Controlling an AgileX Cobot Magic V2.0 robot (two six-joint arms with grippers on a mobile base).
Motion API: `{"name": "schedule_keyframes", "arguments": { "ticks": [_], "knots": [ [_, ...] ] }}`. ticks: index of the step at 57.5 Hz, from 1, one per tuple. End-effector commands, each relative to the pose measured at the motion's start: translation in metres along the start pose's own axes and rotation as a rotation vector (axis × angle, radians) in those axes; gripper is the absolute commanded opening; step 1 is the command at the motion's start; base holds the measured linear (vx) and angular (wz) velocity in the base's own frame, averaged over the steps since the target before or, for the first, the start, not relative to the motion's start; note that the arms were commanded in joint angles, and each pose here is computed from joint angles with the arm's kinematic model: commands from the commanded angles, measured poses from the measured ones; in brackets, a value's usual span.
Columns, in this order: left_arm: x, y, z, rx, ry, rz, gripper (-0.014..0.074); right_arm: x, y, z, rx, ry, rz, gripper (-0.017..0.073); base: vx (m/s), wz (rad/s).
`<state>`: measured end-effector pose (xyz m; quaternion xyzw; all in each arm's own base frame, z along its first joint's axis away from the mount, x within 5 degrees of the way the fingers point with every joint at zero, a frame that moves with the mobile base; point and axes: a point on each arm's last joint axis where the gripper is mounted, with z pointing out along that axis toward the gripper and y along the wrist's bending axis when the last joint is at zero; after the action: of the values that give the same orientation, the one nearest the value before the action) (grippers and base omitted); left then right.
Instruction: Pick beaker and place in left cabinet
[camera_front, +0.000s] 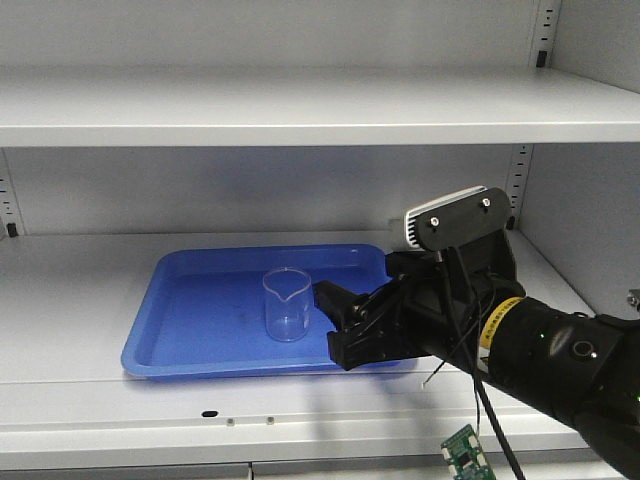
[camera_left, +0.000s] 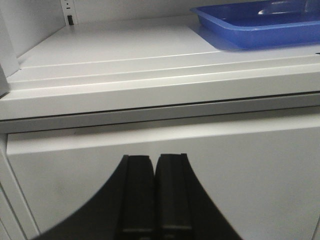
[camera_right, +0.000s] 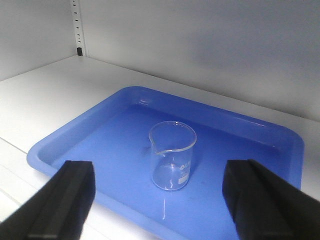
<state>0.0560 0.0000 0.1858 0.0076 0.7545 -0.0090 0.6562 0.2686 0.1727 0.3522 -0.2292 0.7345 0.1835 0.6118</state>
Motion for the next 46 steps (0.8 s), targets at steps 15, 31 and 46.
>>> {"name": "schedule_keyframes", "arguments": {
  "ticks": [15, 31, 46],
  "knots": [
    [-0.011, -0.001, -0.003, 0.018, -0.106, -0.009, 0.0004, -0.012, -0.006, -0.012, 0.054, 0.023, -0.005, 0.0505, 0.00, 0.00],
    [-0.011, -0.001, -0.003, 0.018, -0.106, -0.009, 0.0004, -0.013, -0.012, -0.030, 0.119, 0.107, -0.025, 0.0203, 0.00, 0.00],
    [-0.011, -0.001, -0.003, 0.018, -0.106, -0.009, 0.0004, -0.028, -0.056, -0.071, 0.291, 0.072, 0.169, -0.0011, 0.00, 0.00]
  ]
}}
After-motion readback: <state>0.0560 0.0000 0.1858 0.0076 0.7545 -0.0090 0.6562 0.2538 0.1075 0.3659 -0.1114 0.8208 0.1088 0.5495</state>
